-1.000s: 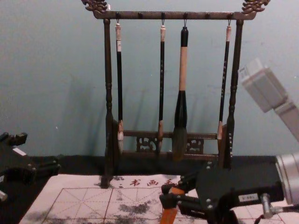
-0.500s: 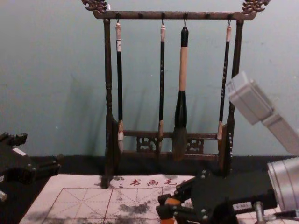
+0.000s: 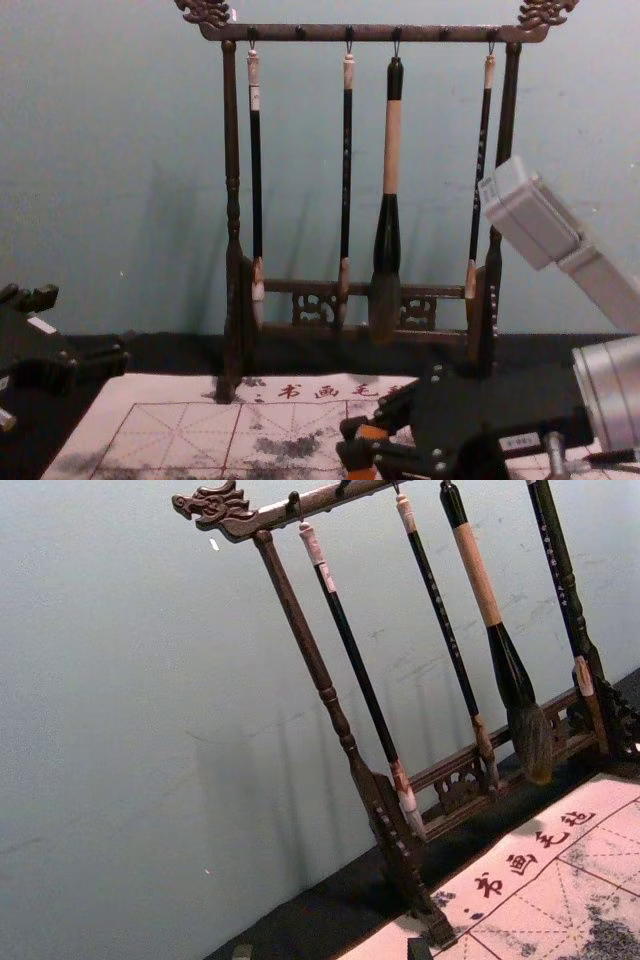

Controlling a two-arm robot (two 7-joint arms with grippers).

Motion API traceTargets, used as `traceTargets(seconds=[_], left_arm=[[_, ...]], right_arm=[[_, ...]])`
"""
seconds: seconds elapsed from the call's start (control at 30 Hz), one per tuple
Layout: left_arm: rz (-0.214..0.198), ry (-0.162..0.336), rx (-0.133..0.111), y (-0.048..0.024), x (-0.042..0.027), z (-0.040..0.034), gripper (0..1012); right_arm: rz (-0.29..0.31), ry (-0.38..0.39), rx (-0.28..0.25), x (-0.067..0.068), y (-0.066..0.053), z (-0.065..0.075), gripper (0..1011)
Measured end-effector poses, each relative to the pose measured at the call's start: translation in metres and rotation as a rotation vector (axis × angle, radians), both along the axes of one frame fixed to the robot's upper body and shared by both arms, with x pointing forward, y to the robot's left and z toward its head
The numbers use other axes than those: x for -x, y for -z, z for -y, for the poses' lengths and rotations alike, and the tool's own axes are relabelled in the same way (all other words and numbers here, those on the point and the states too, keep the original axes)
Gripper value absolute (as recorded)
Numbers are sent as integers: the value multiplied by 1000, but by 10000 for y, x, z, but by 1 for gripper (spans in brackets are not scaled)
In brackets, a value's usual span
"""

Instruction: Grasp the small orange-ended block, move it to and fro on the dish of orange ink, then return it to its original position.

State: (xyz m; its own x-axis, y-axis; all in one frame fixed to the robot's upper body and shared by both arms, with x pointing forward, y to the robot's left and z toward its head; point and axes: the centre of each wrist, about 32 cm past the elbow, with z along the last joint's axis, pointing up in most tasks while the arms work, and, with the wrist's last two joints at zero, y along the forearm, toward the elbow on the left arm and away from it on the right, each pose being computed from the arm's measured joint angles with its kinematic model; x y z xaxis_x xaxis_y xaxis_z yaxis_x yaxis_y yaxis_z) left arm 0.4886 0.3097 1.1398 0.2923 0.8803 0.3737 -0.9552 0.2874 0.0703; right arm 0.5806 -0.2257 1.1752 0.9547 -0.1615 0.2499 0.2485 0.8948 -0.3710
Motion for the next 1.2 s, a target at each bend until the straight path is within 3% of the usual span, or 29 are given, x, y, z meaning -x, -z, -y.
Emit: traceTargets(seconds=[1.2], left_arm=[[0,0,0,0,0,0,1001]], right_arm=[[14,-7,23,88,-35,113,133]])
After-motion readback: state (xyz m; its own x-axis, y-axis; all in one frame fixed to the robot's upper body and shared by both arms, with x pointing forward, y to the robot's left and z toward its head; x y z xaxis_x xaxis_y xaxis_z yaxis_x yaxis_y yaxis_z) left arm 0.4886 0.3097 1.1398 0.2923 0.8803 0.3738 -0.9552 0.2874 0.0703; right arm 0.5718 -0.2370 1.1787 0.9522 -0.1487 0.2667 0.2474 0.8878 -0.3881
